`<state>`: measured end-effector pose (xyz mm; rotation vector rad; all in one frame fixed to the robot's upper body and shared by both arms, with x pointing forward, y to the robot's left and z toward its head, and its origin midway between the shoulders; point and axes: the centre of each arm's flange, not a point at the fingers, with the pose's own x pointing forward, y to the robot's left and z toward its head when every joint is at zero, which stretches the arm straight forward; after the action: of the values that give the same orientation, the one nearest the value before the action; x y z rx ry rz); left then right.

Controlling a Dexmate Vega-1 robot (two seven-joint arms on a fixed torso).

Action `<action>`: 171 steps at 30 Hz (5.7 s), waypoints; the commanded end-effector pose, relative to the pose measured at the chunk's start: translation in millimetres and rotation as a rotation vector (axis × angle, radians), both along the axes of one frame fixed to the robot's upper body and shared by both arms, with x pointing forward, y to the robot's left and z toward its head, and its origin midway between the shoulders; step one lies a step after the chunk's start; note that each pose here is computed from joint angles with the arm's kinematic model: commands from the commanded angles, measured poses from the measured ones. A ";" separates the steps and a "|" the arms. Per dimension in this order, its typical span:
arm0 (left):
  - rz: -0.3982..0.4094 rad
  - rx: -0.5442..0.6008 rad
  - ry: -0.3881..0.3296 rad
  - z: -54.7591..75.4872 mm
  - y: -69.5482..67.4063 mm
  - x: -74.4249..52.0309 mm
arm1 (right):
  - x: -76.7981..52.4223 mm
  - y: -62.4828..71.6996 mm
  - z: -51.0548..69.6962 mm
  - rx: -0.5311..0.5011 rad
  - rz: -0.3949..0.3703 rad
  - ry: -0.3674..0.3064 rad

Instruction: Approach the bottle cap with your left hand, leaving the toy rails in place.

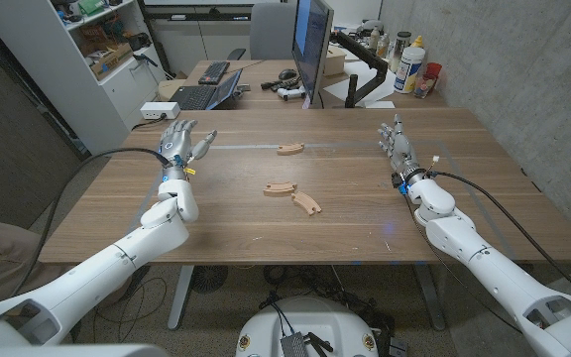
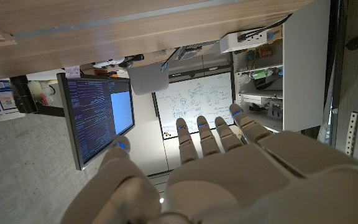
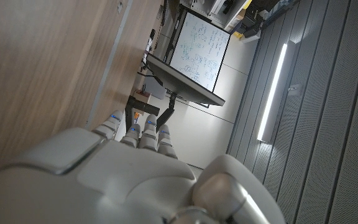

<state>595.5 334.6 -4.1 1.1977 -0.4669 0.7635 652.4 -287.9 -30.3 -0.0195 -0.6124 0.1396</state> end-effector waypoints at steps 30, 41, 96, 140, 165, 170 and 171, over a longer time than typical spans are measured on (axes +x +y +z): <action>0.085 -0.048 0.059 -12.0 16.9 15.0 | 0.2 -3.9 4.0 -0.016 -0.018 -0.003; 0.115 -0.043 0.073 -10.2 27.5 12.4 | 1.1 -3.6 2.0 -0.026 -0.025 0.008; 0.156 -0.171 0.185 -4.0 51.9 37.0 | 8.6 9.7 -0.2 -0.034 -0.020 0.036; 0.173 -0.137 0.249 17.4 48.2 73.3 | 10.8 -1.8 0.4 -0.033 -0.036 0.050; 0.210 -0.159 0.263 16.5 72.4 83.6 | 13.1 4.3 1.8 -0.047 -0.039 0.057; 0.208 -0.167 0.257 18.7 77.7 84.6 | 13.2 5.8 2.7 -0.051 -0.037 0.053; 0.209 -0.168 0.259 18.9 77.9 84.9 | 13.3 6.0 2.8 -0.051 -0.037 0.054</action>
<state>676.8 401.1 12.7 1.1906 -0.0748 0.7889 665.0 -285.2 -29.2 -0.0698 -0.5550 0.1155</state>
